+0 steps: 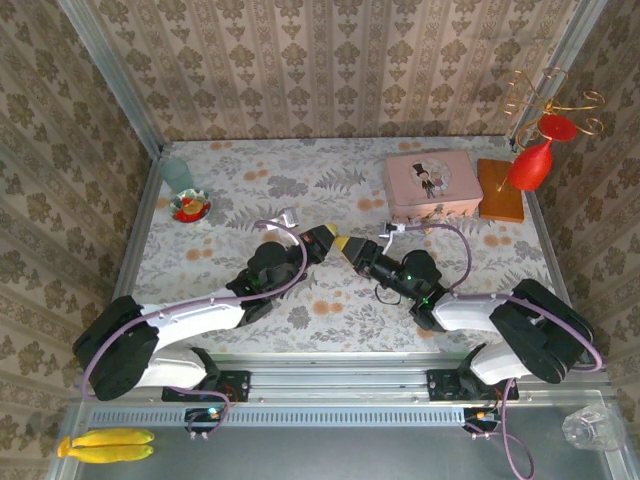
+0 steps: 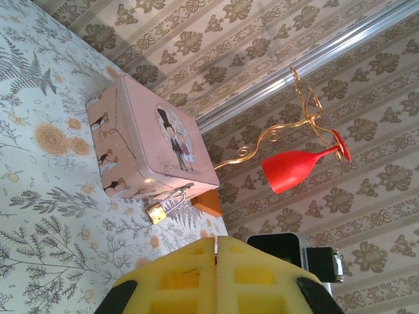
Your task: Unlock the padlock with the key
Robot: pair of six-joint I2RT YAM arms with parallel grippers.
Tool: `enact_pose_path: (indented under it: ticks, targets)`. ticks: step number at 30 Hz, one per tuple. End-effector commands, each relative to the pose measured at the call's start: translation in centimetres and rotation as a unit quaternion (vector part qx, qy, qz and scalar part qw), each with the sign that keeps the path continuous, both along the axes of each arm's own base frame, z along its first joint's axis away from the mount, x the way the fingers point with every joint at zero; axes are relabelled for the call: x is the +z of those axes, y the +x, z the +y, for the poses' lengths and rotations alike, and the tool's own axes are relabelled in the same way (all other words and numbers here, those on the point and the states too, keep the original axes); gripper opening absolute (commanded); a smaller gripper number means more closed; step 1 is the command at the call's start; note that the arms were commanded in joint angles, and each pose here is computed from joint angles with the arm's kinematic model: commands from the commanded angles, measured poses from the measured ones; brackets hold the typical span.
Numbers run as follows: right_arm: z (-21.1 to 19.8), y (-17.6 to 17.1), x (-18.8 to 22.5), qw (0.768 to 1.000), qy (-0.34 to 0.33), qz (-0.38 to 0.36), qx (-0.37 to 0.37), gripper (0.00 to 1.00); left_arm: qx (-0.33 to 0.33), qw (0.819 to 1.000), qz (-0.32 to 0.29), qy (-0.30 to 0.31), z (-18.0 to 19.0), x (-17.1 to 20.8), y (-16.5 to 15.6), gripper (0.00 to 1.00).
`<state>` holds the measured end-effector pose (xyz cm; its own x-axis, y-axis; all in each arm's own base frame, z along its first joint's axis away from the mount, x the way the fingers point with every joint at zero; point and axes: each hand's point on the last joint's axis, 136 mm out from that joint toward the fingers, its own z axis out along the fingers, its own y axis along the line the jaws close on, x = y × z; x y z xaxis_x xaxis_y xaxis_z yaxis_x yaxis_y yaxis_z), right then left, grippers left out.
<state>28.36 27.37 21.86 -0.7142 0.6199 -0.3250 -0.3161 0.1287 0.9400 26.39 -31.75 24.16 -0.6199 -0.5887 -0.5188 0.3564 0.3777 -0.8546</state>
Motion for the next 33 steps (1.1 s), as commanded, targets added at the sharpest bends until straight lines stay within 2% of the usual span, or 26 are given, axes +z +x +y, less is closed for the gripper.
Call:
enact_pose_path:
  ticks: [1,13,19,33]
  targets:
    - [-0.7,-0.3,2.0,0.999,0.018,-0.029,-0.003,0.46,-0.014,1.000,-0.003,-0.013,-0.7,1.1,-0.5,0.00]
    - [-1.6,0.1,1.6,1.000,0.020,-0.020,-0.004,0.39,-0.035,0.999,0.002,-0.020,-2.0,0.9,-1.2,0.00]
    - [-0.9,0.0,1.6,1.000,0.017,-0.011,0.015,0.29,-0.038,0.999,0.004,-0.020,-2.2,0.9,-1.2,0.00]
    - [-0.3,0.3,0.4,0.999,0.027,0.015,0.028,0.24,-0.042,0.998,-0.010,-0.049,-2.5,2.3,-1.1,0.00]
